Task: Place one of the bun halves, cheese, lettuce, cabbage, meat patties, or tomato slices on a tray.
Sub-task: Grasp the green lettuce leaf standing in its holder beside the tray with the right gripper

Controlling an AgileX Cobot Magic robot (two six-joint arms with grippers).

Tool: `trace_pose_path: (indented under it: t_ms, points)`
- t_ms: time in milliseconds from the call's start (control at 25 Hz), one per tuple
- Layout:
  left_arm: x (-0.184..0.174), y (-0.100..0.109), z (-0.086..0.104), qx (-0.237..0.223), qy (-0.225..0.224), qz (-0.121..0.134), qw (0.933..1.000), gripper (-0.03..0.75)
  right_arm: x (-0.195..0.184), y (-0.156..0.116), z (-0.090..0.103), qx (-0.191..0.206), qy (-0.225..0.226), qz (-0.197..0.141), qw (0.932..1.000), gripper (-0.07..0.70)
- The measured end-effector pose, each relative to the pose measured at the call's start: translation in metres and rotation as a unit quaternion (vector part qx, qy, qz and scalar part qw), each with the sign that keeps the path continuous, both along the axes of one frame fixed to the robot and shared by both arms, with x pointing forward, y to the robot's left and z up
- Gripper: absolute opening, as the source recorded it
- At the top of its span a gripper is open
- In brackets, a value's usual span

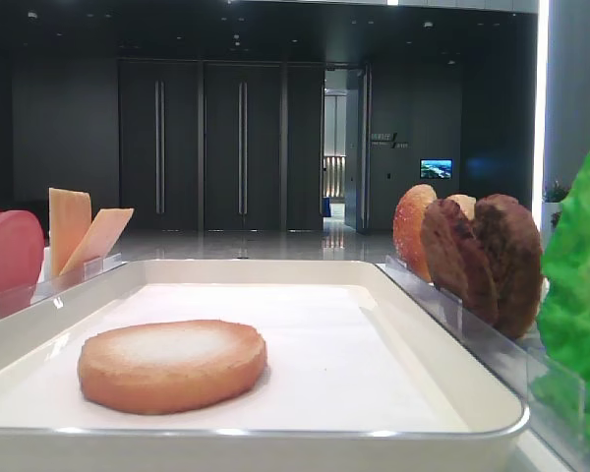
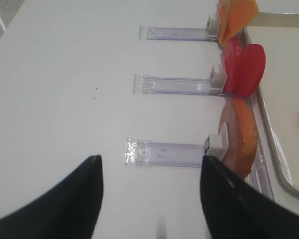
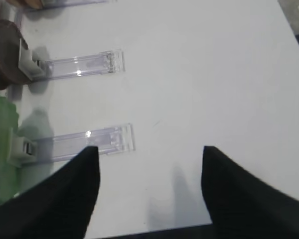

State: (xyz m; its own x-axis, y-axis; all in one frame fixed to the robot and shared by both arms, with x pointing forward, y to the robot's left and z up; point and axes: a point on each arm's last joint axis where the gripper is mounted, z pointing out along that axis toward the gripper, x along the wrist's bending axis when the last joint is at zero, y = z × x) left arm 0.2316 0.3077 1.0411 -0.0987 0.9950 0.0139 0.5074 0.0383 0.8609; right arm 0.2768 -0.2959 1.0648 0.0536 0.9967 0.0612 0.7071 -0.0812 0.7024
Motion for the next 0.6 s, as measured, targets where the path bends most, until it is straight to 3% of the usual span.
trace_pose_path:
  t_ms: [160, 440, 600]
  points:
    - [0.000, 0.000, 0.000, 0.000, 0.000, 0.000, 1.0000, 0.471, 0.028, 0.002, 0.009, 0.028, 0.077, 0.009, 0.9966, 0.424]
    - [0.000, 0.000, 0.000, 0.000, 0.000, 0.000, 1.0000, 0.471, 0.092, -0.002, 0.020, 0.043, 0.192, 0.010, 0.9804, 0.424]
    - [0.000, 0.000, 0.000, 0.000, 0.000, 0.000, 1.0000, 0.471, 0.124, -0.002, 0.029, 0.059, 0.210, 0.018, 0.9758, 0.424]
